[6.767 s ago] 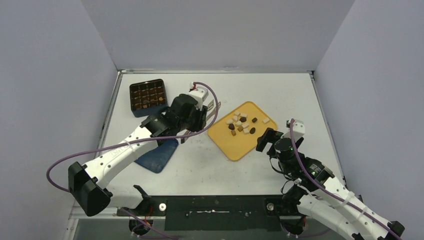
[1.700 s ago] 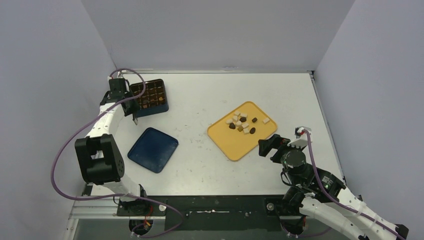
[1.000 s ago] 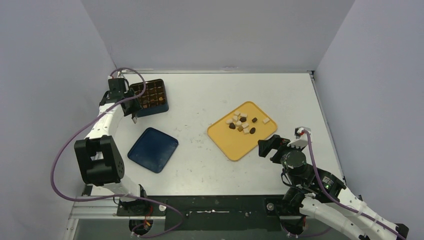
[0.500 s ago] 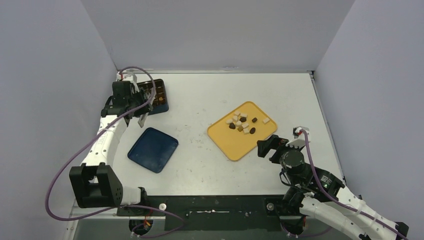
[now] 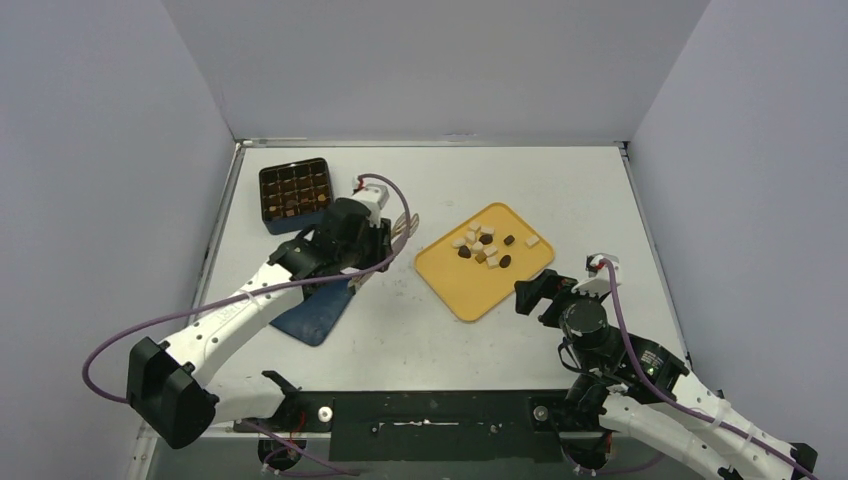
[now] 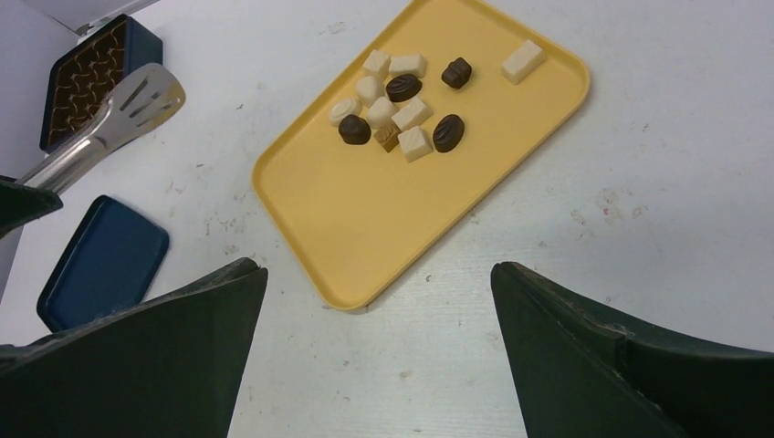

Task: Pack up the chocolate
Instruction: Pick up the fake chocolate from the plate.

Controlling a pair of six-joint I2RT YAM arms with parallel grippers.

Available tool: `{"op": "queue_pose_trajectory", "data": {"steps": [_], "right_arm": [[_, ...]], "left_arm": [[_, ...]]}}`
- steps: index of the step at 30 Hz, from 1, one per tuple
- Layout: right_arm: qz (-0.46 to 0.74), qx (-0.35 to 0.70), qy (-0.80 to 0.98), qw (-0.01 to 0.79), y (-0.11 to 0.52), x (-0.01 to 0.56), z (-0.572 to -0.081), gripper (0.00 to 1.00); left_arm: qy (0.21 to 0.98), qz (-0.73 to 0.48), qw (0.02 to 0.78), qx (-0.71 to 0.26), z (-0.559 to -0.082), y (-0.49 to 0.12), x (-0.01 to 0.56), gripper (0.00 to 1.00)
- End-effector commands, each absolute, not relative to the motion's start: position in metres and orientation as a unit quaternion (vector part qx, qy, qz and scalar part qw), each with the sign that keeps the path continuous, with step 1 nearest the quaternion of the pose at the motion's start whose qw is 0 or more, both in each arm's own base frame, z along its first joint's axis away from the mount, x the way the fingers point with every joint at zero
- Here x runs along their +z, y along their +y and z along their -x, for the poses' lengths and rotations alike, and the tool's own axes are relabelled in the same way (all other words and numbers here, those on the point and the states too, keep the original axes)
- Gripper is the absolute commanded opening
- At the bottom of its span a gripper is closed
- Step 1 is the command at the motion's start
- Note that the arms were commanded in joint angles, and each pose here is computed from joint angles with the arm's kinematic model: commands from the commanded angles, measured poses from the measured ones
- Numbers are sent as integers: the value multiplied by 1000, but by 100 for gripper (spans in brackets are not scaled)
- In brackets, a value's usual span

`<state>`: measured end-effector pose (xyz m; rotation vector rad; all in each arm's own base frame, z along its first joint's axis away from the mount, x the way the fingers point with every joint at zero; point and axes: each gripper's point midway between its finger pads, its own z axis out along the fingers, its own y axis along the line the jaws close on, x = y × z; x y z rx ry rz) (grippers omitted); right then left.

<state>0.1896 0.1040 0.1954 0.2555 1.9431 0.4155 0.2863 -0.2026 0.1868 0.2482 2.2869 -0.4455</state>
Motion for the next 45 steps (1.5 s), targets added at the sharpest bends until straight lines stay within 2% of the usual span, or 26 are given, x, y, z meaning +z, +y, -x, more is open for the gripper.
{"op": "queue_pose_trajectory", "data": {"steps": [1,6,13,24,45], "right_arm": [[-121,173,810,547,101,201,-191,100],[-138,168,804,553,93,205,-191,100],[-162,165,796,560,84,207,-190,100],[-193,152,793,557,75,203,-190,100],[-211,148,788,559,67,211,-188,100]], "left_arm": [[871,-127,441,-178,-284,-243,208,37],[868,-192,421,-182,-270,-287,191,37],[858,-229,417,-194,-270,-318,169,37],[867,-252,400,-155,-287,-331,132,38],[863,-264,404,-149,-307,-354,111,41]]}}
